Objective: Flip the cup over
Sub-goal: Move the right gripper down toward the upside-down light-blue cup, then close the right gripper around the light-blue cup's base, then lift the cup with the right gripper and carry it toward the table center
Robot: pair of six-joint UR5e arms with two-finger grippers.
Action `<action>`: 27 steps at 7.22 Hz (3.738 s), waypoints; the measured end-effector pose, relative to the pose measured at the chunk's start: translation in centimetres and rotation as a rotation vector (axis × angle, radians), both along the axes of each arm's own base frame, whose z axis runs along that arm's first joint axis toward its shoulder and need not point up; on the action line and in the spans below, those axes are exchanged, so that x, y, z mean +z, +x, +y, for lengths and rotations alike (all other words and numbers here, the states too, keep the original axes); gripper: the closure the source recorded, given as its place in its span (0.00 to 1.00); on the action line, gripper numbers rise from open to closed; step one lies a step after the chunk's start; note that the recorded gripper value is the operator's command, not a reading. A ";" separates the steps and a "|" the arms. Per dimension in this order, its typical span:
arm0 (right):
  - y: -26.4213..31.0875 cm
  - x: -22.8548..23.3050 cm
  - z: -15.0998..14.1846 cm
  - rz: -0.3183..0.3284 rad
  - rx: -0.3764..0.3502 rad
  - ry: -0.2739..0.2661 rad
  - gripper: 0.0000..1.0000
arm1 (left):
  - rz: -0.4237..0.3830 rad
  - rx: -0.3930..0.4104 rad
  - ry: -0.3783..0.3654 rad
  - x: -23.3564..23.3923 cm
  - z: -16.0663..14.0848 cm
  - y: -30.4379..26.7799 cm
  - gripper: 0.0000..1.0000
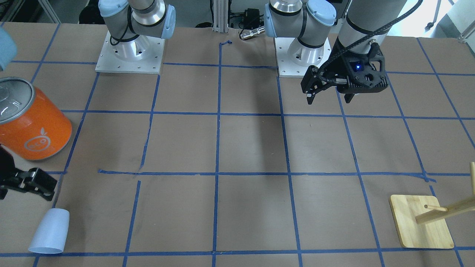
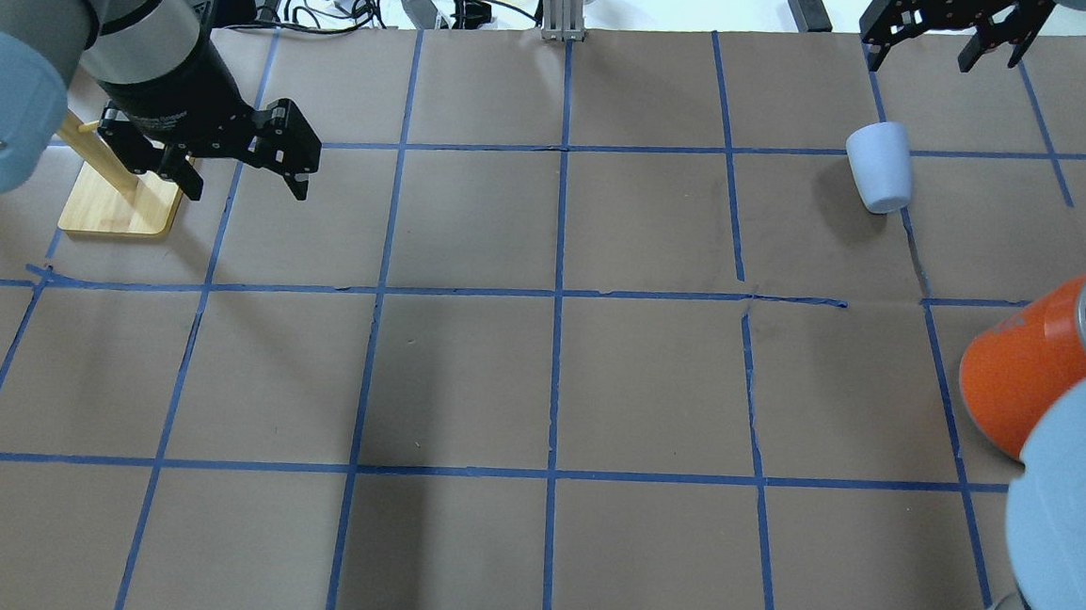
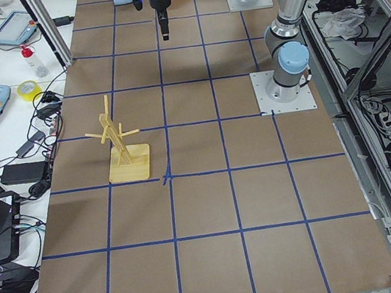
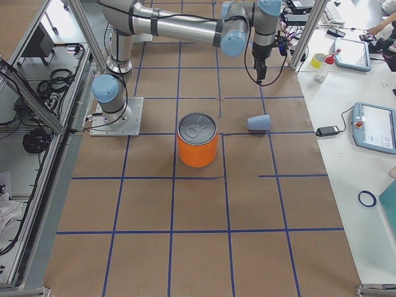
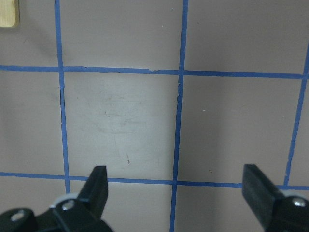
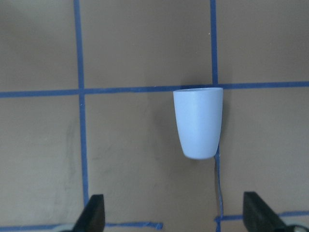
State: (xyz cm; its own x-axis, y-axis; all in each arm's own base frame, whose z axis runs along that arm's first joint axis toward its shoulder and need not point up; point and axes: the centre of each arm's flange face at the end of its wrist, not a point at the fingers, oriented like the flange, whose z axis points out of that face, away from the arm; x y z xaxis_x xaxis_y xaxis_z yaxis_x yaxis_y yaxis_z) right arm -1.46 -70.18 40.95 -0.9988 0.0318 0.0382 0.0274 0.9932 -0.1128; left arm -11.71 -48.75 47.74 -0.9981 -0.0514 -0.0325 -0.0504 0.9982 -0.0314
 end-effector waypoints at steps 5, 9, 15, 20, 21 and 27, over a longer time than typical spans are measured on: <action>-4.2 -12.6 -5.3 0.009 0.048 0.020 0.00 | -0.002 0.000 0.002 -0.1 0.0 0.0 0.00; -4.6 -16.7 -6.1 0.006 0.070 0.028 0.00 | -0.003 0.000 0.003 -0.1 -0.1 0.0 0.00; -6.1 -19.9 -6.1 -0.057 0.038 -0.008 0.00 | -0.001 0.002 -0.002 0.0 -0.1 0.1 0.00; -6.0 -20.8 -5.9 -0.069 0.001 0.004 0.01 | -0.001 0.002 -0.010 0.1 -0.2 0.1 0.00; -6.0 -21.0 -5.9 -0.071 -0.010 0.007 0.08 | 0.000 0.002 -0.011 0.1 -0.2 0.1 0.00; -6.0 -20.7 -5.6 -0.060 0.014 0.013 0.97 | 0.000 -0.020 -0.016 0.3 -0.1 0.1 0.00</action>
State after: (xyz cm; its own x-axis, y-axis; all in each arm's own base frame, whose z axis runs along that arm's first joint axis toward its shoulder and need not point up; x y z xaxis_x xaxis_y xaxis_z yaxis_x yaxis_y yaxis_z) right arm -7.50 -75.78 20.22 -0.9996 0.0181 -0.0217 0.0201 0.9949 -0.0988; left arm -11.60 -48.83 48.07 -0.9990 -0.0322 -0.0321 -0.0307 0.9984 -0.0474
